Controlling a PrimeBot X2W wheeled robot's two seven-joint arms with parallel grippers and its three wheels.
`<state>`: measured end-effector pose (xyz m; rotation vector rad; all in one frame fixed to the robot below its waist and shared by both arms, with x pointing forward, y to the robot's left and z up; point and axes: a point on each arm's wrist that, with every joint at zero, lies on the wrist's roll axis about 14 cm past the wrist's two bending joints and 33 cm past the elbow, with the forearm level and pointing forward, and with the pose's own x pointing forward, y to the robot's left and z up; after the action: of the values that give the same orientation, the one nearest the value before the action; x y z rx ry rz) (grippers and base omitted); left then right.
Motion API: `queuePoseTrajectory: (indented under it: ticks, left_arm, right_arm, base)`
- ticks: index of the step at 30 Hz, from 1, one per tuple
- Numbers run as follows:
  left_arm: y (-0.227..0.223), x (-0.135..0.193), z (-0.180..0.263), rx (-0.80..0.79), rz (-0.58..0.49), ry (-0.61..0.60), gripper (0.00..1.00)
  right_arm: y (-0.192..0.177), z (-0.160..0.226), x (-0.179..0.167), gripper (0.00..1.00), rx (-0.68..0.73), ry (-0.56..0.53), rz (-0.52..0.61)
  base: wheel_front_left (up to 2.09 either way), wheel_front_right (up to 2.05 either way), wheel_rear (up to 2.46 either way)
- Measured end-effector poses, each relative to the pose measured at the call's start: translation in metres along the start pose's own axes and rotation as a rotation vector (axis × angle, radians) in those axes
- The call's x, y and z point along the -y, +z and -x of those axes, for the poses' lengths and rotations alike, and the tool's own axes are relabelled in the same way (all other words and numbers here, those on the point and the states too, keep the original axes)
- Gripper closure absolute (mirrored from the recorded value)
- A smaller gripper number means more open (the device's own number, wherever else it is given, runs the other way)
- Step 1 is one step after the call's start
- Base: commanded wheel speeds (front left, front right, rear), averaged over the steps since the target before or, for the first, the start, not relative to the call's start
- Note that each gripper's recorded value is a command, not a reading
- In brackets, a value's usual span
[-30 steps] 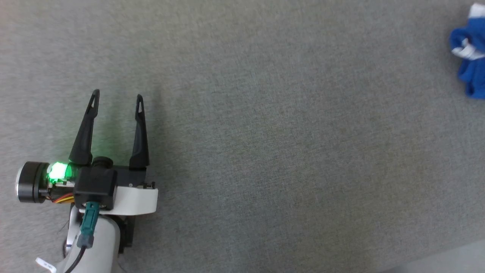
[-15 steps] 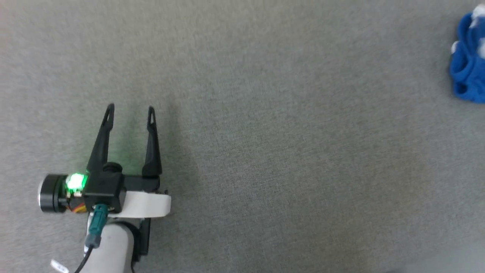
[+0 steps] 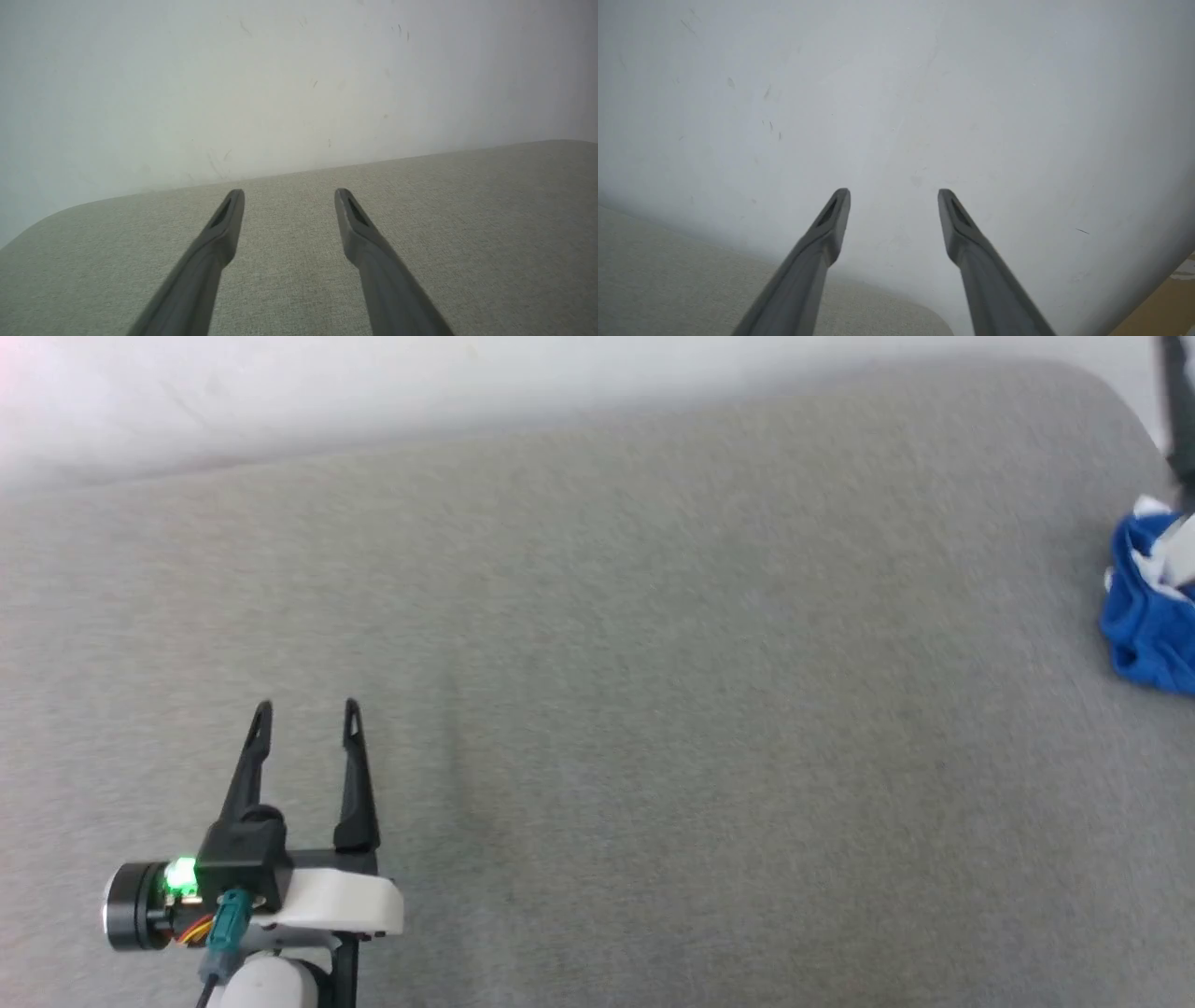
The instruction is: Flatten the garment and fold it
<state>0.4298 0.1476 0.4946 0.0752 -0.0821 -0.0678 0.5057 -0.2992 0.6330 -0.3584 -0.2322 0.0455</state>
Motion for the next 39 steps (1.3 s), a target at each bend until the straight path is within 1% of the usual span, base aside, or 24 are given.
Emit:
queuePoseTrajectory:
  ticks: [3, 5, 8, 12, 17, 20, 28, 32, 33, 39]
  left_arm:
    - [0.005, -0.016, 0.012, 0.0, -0.007, 0.046, 0.0]
    - [0.005, -0.024, 0.02, -0.008, -0.008, 0.065, 0.0]
    - [0.009, -0.033, 0.031, -0.007, -0.008, 0.093, 0.0]
    - [0.013, -0.038, 0.046, -0.004, 0.003, 0.119, 0.0]
    - [0.02, -0.044, 0.057, 0.012, 0.008, 0.141, 0.0]
    - [0.024, -0.046, 0.061, 0.023, 0.01, 0.143, 0.0]
    - [0.027, -0.046, 0.066, 0.033, 0.018, 0.141, 0.0]
    - [0.028, -0.045, 0.069, 0.033, 0.027, 0.139, 0.0]
    - [0.029, -0.045, 0.069, 0.036, 0.028, 0.141, 1.0]
    - [0.028, -0.045, 0.069, 0.032, 0.03, 0.14, 1.0]
  right_arm:
    - [0.028, 0.013, -0.027, 0.0, 0.113, 0.003, -0.064]
    - [0.033, 0.026, -0.046, 0.0, 0.145, 0.01, -0.105]
    - [0.032, 0.048, -0.074, 0.0, 0.151, 0.022, -0.173]
    - [0.017, 0.079, -0.102, 0.0, 0.101, 0.027, -0.254]
    - [-0.002, 0.112, -0.119, 0.0, 0.029, 0.006, -0.325]
    - [-0.006, 0.126, -0.125, 0.0, 0.006, -0.006, -0.354]
    - [-0.006, 0.141, -0.125, 0.0, -0.002, -0.039, -0.385]
    - [-0.006, 0.146, -0.123, 0.0, -0.005, -0.047, -0.379]
    - [-0.006, 0.147, -0.123, 1.0, -0.006, -0.048, -0.378]
    - [-0.007, 0.147, -0.123, 1.0, -0.009, -0.046, -0.378]
  base:
    - [0.0, 0.0, 0.0]
    - [0.0, 0.0, 0.0]
    - [0.0, 0.0, 0.0]
    - [0.0, 0.0, 0.0]
    - [0.0, 0.0, 0.0]
    - [0.0, 0.0, 0.0]
    - [0.0, 0.0, 0.0]
    - [0.0, 0.0, 0.0]
    - [0.0, 0.0, 0.0]
    - [0.0, 0.0, 0.0]
